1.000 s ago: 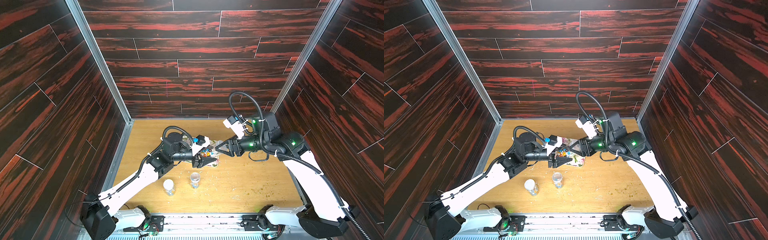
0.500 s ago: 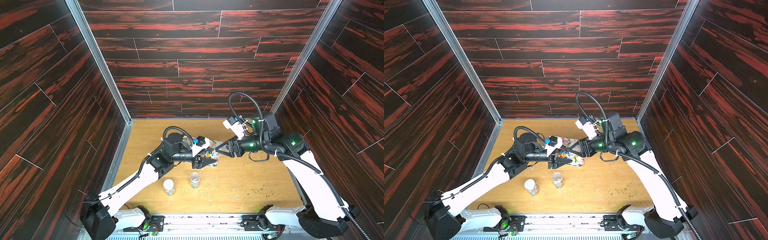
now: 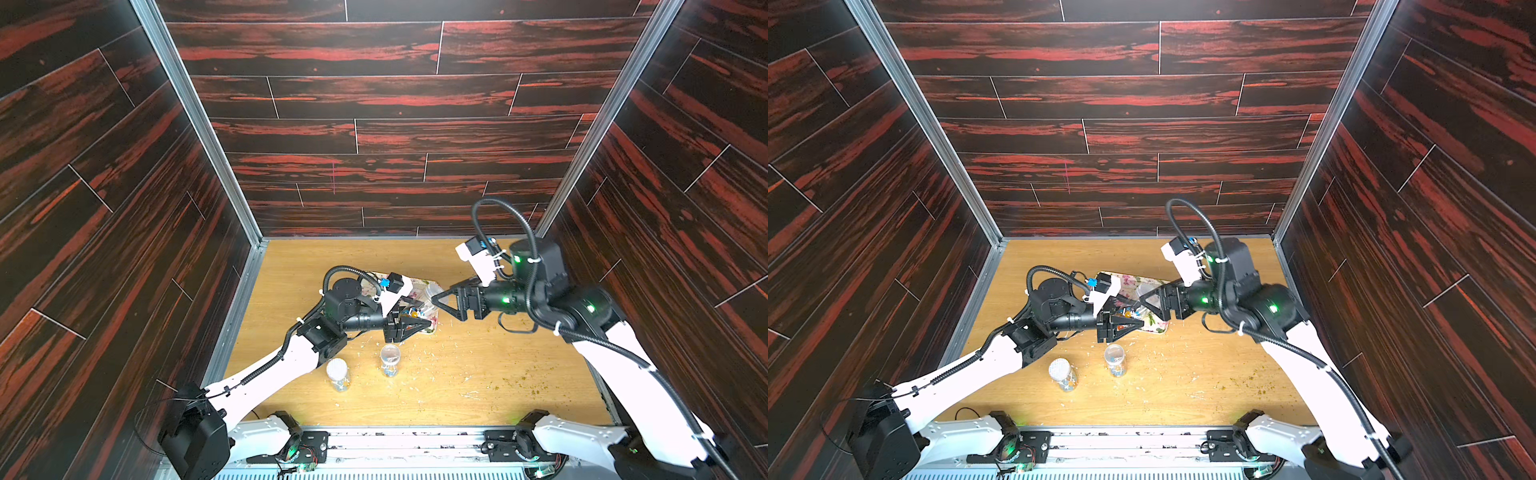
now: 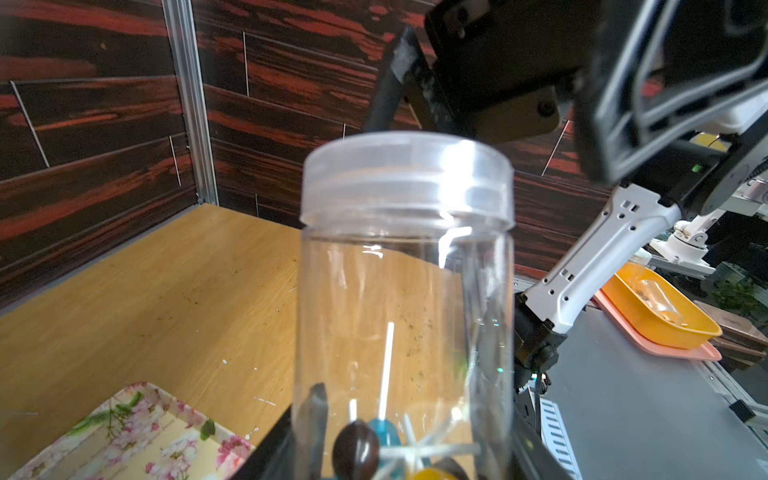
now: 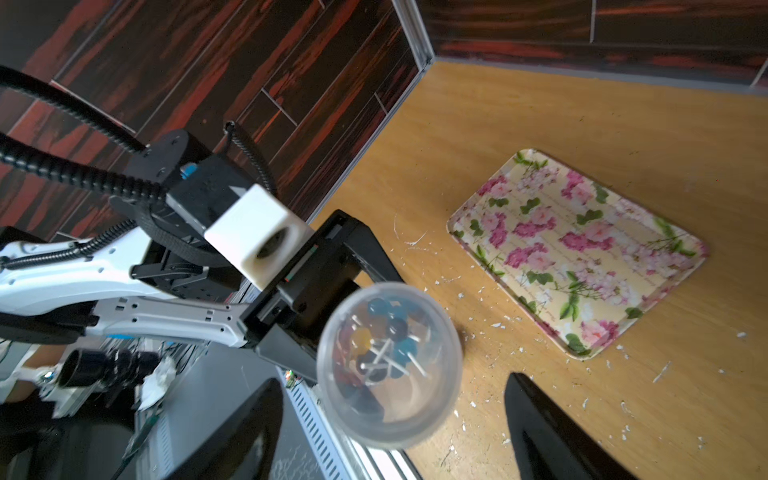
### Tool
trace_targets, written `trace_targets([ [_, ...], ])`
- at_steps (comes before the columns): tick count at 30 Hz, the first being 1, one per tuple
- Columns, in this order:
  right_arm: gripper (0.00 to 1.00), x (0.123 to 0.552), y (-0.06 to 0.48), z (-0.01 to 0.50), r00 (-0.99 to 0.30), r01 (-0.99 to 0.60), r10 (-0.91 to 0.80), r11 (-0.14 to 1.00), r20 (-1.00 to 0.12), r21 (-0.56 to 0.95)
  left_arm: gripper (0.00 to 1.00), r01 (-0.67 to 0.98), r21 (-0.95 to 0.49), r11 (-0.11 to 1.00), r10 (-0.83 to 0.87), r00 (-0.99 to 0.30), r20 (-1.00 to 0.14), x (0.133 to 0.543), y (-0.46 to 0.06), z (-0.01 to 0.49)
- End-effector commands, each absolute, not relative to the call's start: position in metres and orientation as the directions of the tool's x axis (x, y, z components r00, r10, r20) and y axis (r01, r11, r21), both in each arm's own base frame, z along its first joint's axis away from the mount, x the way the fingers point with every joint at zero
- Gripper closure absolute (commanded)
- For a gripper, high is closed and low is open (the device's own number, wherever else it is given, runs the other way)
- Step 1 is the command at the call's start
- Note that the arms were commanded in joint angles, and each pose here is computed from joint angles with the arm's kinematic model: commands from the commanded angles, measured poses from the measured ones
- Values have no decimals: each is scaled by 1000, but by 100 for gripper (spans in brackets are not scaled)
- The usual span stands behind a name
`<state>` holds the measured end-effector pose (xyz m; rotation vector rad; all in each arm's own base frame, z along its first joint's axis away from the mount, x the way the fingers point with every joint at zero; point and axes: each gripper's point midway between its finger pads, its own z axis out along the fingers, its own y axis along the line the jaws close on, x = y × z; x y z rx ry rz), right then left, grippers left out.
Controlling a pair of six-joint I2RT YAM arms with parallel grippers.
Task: Pour the candies out of the jar
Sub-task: Pick up the jar from the center of the board, then unscrew the lid from the jar.
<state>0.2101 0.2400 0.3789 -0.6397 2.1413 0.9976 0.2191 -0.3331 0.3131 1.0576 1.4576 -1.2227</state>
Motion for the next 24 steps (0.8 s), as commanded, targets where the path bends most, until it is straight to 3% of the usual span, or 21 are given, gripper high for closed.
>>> trace_targets([
  [1, 14, 217, 236, 386, -632, -640, -67, 608, -772, 470, 59, 977, -153, 151, -6, -154, -988, 218, -327, 336],
  [9, 14, 230, 240, 390, -650, -567, 91, 602, -754, 562, 59, 967, -135, 217, 1, -138, -990, 227, -324, 328],
  [18, 15, 240, 263, 382, -656, -539, 119, 616, -745, 574, 59, 965, -112, 239, 10, -118, -993, 232, -323, 324],
  [24, 21, 245, 267, 373, -659, -506, 107, 669, -744, 544, 59, 964, -108, 242, 14, -115, -993, 233, -324, 323],
])
